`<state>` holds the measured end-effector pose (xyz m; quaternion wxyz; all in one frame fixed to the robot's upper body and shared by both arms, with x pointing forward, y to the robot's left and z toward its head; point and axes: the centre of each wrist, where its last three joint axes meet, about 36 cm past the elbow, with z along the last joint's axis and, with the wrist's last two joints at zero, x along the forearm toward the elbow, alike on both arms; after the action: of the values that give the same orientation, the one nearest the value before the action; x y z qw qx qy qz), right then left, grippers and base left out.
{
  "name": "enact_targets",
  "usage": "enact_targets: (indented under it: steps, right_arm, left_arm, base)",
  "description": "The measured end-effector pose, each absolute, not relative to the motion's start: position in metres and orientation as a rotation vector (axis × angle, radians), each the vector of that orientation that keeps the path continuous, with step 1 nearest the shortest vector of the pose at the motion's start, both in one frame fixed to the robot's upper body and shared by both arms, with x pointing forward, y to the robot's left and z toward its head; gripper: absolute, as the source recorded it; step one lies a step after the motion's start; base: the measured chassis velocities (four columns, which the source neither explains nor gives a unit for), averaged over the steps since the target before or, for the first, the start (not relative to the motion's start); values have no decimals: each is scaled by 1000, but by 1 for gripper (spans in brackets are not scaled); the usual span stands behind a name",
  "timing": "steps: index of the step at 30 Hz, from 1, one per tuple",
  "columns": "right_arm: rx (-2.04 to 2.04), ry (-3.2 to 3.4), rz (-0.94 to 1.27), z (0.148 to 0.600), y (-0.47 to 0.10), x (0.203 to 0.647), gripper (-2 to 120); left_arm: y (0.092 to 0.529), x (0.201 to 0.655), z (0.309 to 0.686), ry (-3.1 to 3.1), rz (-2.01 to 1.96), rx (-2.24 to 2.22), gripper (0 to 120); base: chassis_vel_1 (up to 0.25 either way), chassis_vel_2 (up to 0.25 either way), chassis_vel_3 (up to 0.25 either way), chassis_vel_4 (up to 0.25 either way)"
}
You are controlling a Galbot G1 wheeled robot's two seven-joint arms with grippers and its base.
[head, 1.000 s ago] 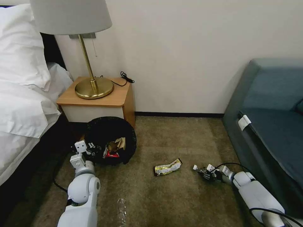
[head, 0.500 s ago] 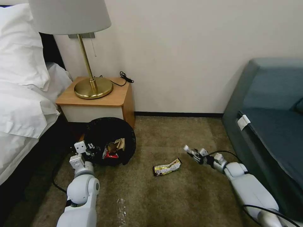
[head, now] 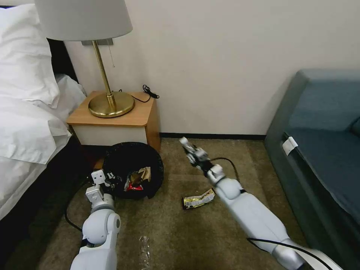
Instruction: Pick up the trash bin, then pick up the garbage on the floor and place it into the trash bin.
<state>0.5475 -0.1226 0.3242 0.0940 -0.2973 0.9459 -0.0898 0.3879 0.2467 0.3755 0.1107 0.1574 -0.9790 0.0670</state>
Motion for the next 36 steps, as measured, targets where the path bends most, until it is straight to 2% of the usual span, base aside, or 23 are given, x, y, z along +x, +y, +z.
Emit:
enact_targets:
  steps: [5, 18, 26, 36]
  right_arm:
    - [-906, 2771, -167, 355, -79, 532, 29]
    - [-958, 2722, -3, 396, -27, 497, 28]
    - [-1030, 2710, 31, 388, 7, 474, 28]
    - [-1058, 2694, -17, 367, 14, 470, 28]
  left_arm:
    - [244, 388, 373, -2873, 192, 464, 2]
    - [234, 390, 370, -2871, 182, 454, 2]
    - [228, 393, 369, -2870, 175, 448, 2]
    - [218, 395, 372, -2874, 206, 429, 2]
  base:
    - [0, 0, 0, 0]
    - [0, 0, 0, 0]
    - [0, 0, 0, 0]
    - [0, 0, 0, 0]
